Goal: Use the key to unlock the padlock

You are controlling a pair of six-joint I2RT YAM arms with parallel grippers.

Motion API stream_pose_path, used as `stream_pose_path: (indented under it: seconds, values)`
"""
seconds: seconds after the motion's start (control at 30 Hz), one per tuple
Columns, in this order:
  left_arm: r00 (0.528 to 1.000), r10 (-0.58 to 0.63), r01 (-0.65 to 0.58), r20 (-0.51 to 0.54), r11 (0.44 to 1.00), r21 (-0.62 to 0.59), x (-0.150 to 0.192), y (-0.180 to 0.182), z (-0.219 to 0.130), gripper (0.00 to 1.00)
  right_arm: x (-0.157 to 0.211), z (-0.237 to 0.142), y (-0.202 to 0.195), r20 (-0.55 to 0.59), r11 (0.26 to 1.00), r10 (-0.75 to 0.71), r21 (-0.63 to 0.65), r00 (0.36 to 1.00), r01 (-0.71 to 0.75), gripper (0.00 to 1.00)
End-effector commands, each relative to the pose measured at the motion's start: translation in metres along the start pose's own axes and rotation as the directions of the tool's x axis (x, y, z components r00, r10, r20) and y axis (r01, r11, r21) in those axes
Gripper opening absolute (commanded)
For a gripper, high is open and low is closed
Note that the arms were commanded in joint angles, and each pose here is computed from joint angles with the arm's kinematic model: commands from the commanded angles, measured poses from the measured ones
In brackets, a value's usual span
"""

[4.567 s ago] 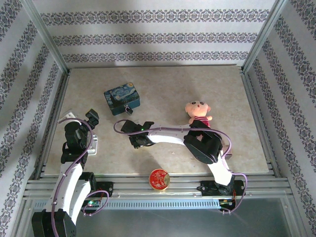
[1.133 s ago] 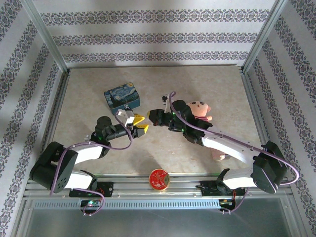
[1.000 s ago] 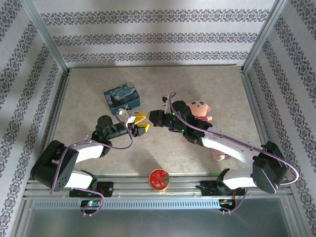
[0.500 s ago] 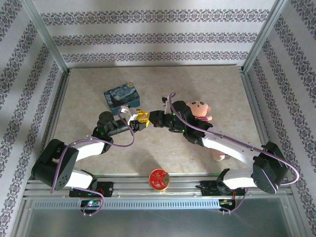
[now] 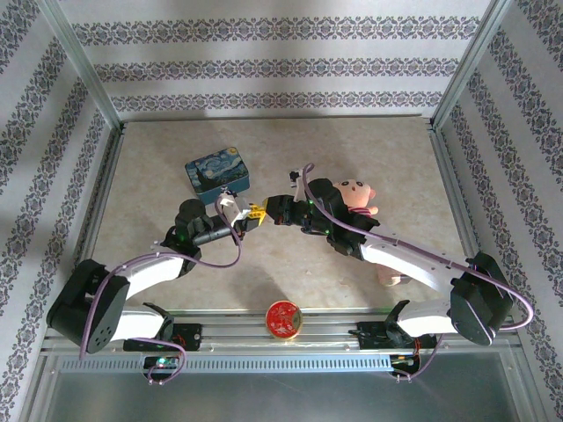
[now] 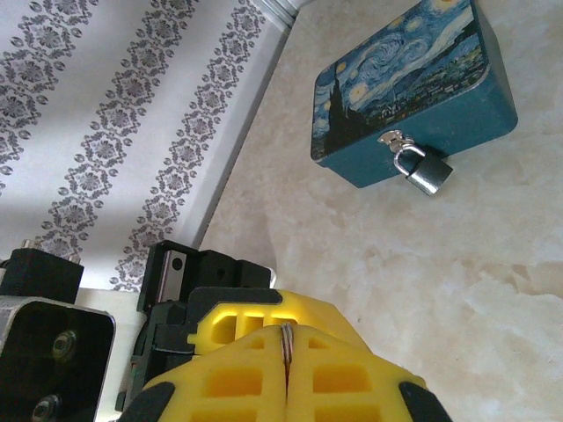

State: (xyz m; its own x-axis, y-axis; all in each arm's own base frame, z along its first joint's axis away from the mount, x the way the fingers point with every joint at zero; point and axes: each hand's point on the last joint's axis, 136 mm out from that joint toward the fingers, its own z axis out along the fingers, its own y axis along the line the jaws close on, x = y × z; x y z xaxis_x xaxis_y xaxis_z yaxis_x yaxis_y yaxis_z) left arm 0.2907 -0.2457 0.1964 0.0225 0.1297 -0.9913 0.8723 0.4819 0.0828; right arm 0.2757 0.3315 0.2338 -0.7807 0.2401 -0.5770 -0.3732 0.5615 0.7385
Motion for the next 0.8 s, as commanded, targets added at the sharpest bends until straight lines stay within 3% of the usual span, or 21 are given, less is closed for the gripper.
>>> stream_pose_path:
  seconds: [0.0, 0.03, 0.17, 0.27, 0.4, 0.57, 0.77]
  values:
    - [0.997, 0.071, -0.070, 0.006, 0.992, -0.101, -0.012, 0.014, -0.003, 0.00, 0.002, 0.001, -0.001, -0.013, 1.000, -0.011, 0.003, 1.000, 0.012, 0.00]
    - [0.997, 0.079, -0.078, 0.003, 0.989, -0.125, -0.014, 0.016, -0.004, 0.00, 0.002, 0.002, -0.002, -0.016, 1.000, -0.013, 0.005, 1.000, 0.013, 0.01]
    - [0.986, 0.162, -0.166, -0.035, 0.953, -0.255, -0.015, 0.030, -0.012, 0.00, -0.003, -0.004, -0.003, -0.009, 0.999, -0.030, 0.028, 1.000, 0.030, 0.29]
    - [0.960, 0.262, -0.280, -0.099, 0.907, -0.314, -0.018, 0.033, -0.016, 0.00, -0.011, -0.015, -0.005, 0.000, 0.998, -0.036, 0.057, 0.999, 0.036, 0.36]
    - [0.905, 0.379, -0.423, -0.194, 0.847, -0.321, -0.021, 0.030, -0.017, 0.00, -0.022, -0.031, -0.002, 0.014, 0.998, -0.018, 0.059, 1.000, 0.018, 0.40]
    - [0.857, 0.450, -0.512, -0.253, 0.802, -0.308, -0.024, 0.030, -0.016, 0.00, -0.026, -0.040, 0.008, -0.003, 0.999, 0.008, 0.043, 1.000, -0.008, 0.44]
    - [0.802, 0.526, -0.594, -0.283, 0.750, -0.291, -0.030, 0.025, -0.011, 0.00, -0.022, -0.032, 0.017, -0.083, 0.996, 0.083, -0.014, 0.993, -0.084, 0.40]
